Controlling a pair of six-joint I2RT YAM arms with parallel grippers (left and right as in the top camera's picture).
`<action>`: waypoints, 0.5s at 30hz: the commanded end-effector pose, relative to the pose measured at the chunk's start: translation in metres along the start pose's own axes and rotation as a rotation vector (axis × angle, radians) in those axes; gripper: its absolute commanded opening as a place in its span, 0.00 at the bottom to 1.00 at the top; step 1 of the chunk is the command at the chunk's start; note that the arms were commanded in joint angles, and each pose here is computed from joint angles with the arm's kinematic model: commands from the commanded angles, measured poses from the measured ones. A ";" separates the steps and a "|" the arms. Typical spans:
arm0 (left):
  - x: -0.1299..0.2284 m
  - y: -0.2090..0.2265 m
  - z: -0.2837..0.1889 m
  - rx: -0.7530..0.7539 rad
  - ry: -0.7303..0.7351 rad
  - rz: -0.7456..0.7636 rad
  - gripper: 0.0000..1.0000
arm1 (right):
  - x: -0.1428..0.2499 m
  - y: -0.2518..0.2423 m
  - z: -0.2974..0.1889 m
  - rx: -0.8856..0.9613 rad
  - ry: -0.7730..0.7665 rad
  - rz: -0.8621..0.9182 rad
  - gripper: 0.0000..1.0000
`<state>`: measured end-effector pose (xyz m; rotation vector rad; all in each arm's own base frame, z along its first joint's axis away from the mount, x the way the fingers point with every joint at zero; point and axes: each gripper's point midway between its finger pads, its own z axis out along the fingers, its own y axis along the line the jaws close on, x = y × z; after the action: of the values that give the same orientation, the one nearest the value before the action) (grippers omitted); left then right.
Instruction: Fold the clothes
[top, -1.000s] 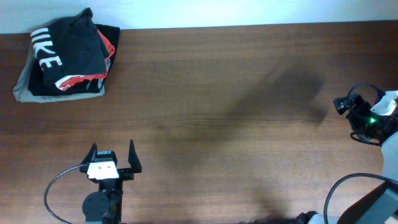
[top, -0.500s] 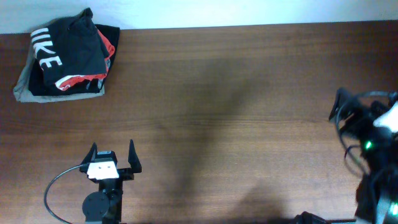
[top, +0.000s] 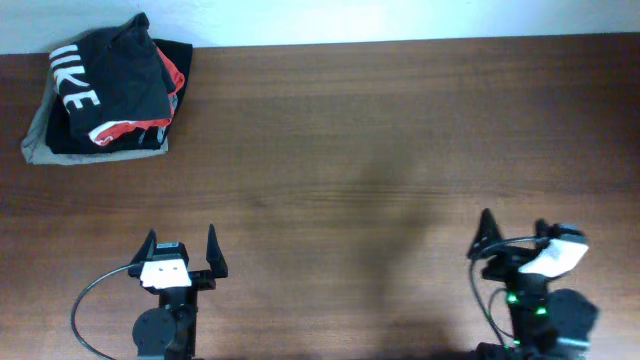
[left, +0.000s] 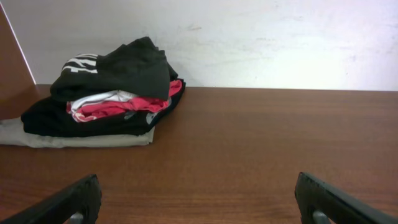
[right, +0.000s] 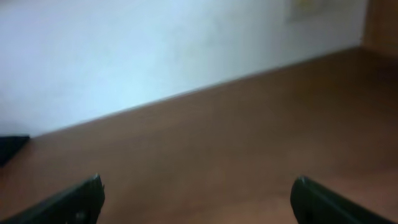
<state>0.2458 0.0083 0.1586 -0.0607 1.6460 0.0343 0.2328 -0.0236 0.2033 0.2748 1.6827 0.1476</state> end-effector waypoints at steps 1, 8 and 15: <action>0.000 0.000 0.000 0.002 -0.004 -0.010 0.99 | 0.030 0.002 0.011 -0.047 -0.045 0.015 0.99; 0.000 0.000 0.000 0.002 -0.004 -0.010 0.99 | 0.046 0.004 0.018 -0.048 -0.052 -0.074 0.99; 0.000 0.000 0.000 0.002 -0.004 -0.010 0.99 | 0.037 0.026 0.015 -0.117 -0.110 -0.271 0.99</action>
<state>0.2458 0.0083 0.1586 -0.0607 1.6460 0.0343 0.2468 0.0097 0.1723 0.0238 1.5895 0.0942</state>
